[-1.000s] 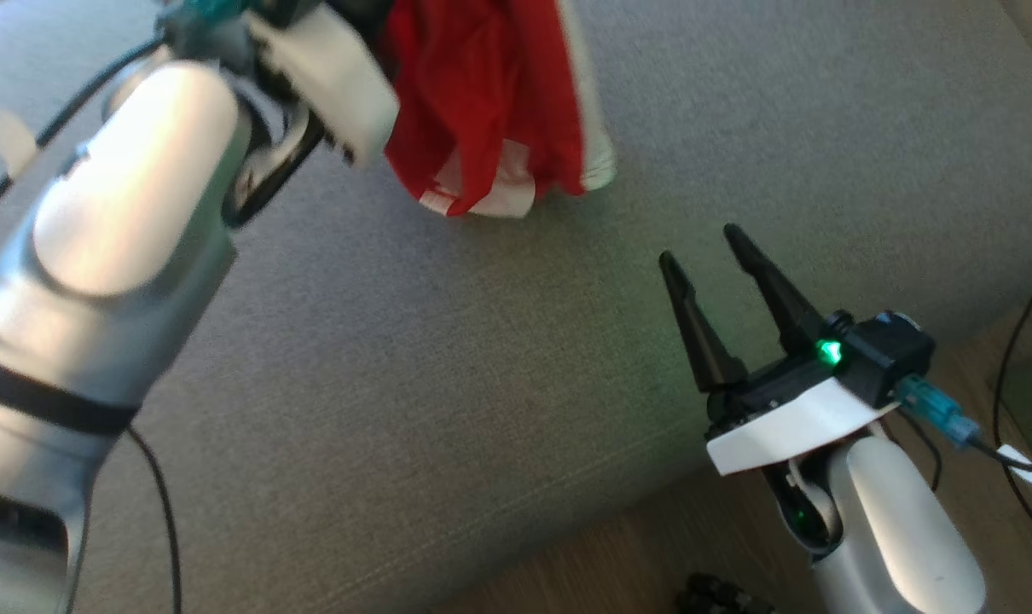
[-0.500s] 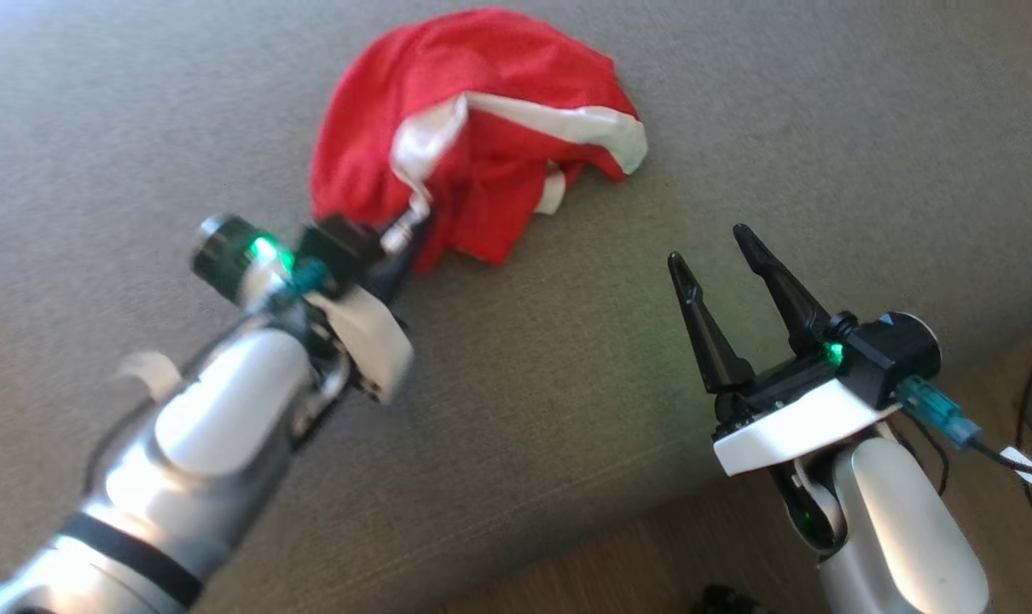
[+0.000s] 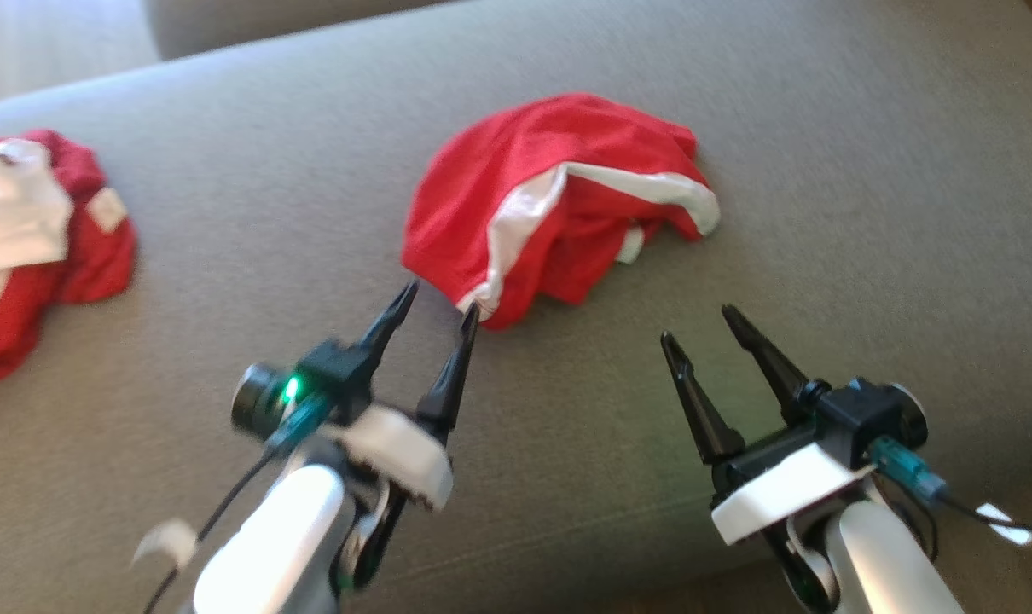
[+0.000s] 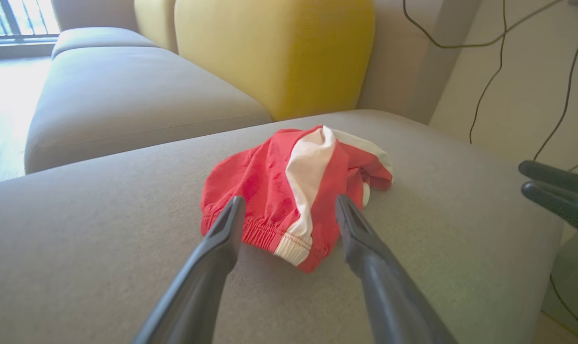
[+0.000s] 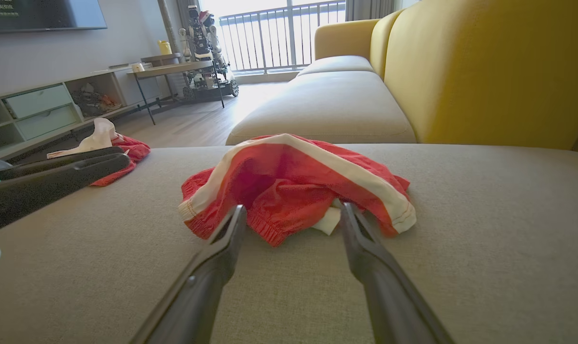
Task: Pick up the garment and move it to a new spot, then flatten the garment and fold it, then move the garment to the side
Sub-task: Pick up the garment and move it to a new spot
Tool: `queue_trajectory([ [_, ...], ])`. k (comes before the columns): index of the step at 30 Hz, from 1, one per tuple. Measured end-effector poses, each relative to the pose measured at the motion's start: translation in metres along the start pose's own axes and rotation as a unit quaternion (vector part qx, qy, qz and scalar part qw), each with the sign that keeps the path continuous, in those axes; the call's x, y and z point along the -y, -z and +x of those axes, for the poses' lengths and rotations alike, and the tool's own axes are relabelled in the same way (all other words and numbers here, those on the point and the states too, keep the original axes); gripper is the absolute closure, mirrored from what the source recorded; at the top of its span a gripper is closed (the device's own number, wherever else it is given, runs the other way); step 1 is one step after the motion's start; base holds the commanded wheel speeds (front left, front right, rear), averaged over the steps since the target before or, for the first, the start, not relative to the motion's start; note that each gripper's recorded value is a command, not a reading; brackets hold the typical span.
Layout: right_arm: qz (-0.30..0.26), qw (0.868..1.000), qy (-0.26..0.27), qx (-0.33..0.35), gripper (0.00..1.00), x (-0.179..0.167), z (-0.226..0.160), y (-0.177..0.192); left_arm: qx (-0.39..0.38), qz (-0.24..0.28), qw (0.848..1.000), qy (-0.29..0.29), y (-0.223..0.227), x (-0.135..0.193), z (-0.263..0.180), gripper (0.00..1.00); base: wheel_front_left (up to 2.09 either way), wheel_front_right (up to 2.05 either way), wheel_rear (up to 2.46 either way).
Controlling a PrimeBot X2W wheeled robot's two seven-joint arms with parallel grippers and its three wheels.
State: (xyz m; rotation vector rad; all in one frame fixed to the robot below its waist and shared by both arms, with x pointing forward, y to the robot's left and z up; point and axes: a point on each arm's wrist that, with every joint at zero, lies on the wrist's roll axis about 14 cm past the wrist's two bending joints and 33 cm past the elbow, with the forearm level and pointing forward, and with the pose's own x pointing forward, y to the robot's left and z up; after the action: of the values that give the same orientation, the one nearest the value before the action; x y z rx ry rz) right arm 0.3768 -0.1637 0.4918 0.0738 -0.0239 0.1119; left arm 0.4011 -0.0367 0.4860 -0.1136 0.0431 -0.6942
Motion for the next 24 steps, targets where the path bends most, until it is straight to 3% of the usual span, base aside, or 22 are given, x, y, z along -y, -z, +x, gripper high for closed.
queue_trajectory([
  [7, -0.001, 1.0, -0.029, 0.008, 0.0, -0.021, -0.006, -0.004, 0.037, -0.082, 0.991, -0.101, -0.016, -0.021, -0.053, 0.0, 0.0, 0.0, 0.0],
  [10, -0.003, 0.999, -0.039, 0.011, 0.0, -0.027, -0.008, -0.006, 0.07, -0.087, 0.981, -0.161, -0.032, -0.038, -0.079, 0.0, 0.0, 0.0, 0.0],
  [19, -0.015, 0.999, -0.037, 0.037, 0.0, -0.026, -0.015, -0.022, 0.096, -0.043, 0.949, -0.297, -0.039, -0.073, -0.158, 0.0, 0.0, 0.0, 0.0],
  [24, -0.016, 0.999, -0.018, 0.025, 0.0, -0.014, -0.033, -0.014, 0.092, 0.006, 0.937, -0.338, -0.041, -0.081, -0.19, 0.0, 0.0, 0.0, 0.0],
])
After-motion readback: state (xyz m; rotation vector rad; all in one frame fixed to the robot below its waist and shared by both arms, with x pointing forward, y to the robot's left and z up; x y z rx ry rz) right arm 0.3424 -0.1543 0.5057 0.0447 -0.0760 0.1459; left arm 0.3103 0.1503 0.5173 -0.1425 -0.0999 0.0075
